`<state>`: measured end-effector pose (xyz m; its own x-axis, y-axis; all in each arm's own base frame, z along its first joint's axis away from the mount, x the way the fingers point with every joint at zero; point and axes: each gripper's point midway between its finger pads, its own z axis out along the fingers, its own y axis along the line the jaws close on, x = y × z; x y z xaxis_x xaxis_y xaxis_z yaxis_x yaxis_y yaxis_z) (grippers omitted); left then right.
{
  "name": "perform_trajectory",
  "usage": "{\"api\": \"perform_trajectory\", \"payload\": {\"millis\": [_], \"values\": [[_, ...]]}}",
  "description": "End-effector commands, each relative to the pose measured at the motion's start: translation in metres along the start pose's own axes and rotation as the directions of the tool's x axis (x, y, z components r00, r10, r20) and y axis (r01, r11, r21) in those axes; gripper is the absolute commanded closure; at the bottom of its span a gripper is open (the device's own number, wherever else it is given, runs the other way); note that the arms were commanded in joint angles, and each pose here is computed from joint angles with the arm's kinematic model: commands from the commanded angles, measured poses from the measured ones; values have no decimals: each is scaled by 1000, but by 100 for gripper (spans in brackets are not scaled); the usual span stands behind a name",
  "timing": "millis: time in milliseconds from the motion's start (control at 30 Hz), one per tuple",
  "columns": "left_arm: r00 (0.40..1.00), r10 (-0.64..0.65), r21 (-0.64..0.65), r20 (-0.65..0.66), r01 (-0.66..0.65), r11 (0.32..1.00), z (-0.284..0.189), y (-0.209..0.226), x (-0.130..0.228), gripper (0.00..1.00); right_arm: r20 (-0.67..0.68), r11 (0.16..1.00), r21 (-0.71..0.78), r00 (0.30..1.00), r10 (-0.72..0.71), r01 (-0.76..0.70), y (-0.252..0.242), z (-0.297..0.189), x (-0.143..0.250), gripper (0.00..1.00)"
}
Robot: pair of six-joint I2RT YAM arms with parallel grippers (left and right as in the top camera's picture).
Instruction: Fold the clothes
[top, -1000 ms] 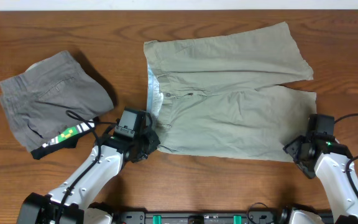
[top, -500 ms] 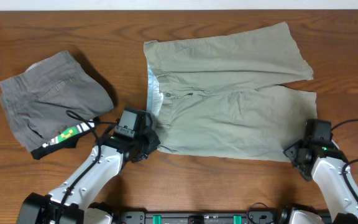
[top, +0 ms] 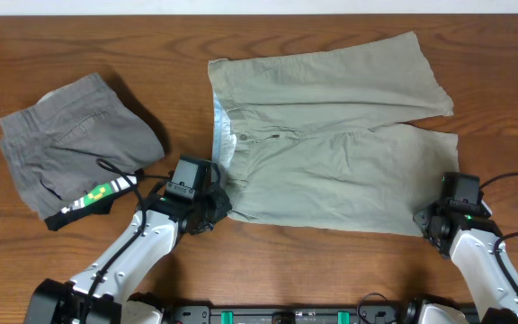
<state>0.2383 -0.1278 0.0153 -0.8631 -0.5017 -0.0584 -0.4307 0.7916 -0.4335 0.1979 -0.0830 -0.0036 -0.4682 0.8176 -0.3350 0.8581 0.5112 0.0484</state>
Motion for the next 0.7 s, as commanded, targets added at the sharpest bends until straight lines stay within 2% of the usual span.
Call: {"api": "perform_trajectory", "payload": {"millis": [0, 300, 667], "values": [[998, 51, 10, 42, -52, 999, -7, -8, -10, 94, 15, 999, 48, 1000, 12, -12, -13, 1, -6, 99], [977, 159, 96, 140, -174, 980, -36, -34, -21, 94, -26, 995, 85, 998, -56, 58, -11, -39, -30, 99], [939, 217, 177, 265, -269, 947, -103, -45, -10, 94, 14, 997, 3, 997, -80, 80, 5, -114, -62, 99]]}}
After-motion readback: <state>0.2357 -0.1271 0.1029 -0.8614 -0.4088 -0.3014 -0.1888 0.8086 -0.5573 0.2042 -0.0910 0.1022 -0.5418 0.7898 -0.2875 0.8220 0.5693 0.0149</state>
